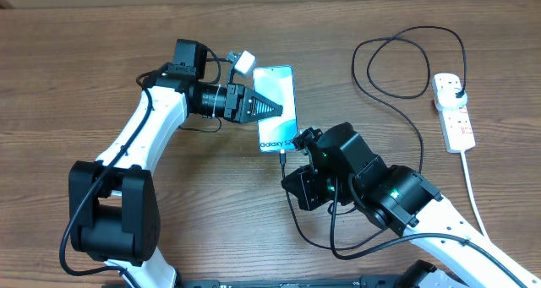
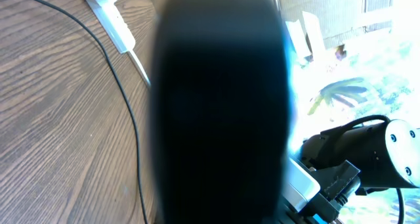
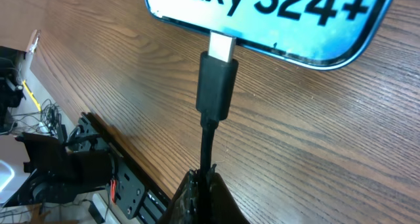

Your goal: Plug charger to phone and switch on socket

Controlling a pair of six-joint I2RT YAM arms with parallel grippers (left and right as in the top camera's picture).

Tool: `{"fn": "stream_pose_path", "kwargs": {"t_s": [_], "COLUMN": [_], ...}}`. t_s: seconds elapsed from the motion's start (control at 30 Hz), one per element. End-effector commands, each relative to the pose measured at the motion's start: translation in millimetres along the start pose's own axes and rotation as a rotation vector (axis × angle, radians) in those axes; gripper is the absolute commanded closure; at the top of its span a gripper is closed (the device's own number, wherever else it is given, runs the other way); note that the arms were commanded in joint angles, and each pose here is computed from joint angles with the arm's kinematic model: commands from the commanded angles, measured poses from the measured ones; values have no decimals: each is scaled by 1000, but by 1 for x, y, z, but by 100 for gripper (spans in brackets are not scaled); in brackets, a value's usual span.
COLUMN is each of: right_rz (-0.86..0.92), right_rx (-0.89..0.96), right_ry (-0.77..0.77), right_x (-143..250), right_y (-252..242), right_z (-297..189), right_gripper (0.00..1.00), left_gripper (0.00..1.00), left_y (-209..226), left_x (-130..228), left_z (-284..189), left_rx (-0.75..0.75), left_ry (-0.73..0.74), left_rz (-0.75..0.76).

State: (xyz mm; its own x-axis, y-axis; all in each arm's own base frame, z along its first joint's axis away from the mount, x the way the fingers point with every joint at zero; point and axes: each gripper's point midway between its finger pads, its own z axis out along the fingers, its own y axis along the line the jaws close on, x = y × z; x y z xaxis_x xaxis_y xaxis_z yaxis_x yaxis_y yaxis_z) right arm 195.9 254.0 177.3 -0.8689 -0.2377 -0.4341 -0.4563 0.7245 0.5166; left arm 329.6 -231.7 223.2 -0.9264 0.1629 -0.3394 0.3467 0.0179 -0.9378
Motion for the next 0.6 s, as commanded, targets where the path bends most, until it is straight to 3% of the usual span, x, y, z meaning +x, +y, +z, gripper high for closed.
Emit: {"fn": "stream_pose_path", "kwargs": {"t_s": [0.0, 0.57], "right_rz": [-3, 0], "right_rx": [8, -35], "right_ry": [-24, 12], "right_x": [-9, -2], "right_y": [0, 7], "right_z": [-1, 1], "right_gripper": [96, 96], "left_gripper": [96, 96], "left_y": [-20, -17], "left_x": [-4, -4], "left_z": [0, 1], "left_rx": [62, 45], "left_ry": [2, 3], "left_rz": [17, -27]}}
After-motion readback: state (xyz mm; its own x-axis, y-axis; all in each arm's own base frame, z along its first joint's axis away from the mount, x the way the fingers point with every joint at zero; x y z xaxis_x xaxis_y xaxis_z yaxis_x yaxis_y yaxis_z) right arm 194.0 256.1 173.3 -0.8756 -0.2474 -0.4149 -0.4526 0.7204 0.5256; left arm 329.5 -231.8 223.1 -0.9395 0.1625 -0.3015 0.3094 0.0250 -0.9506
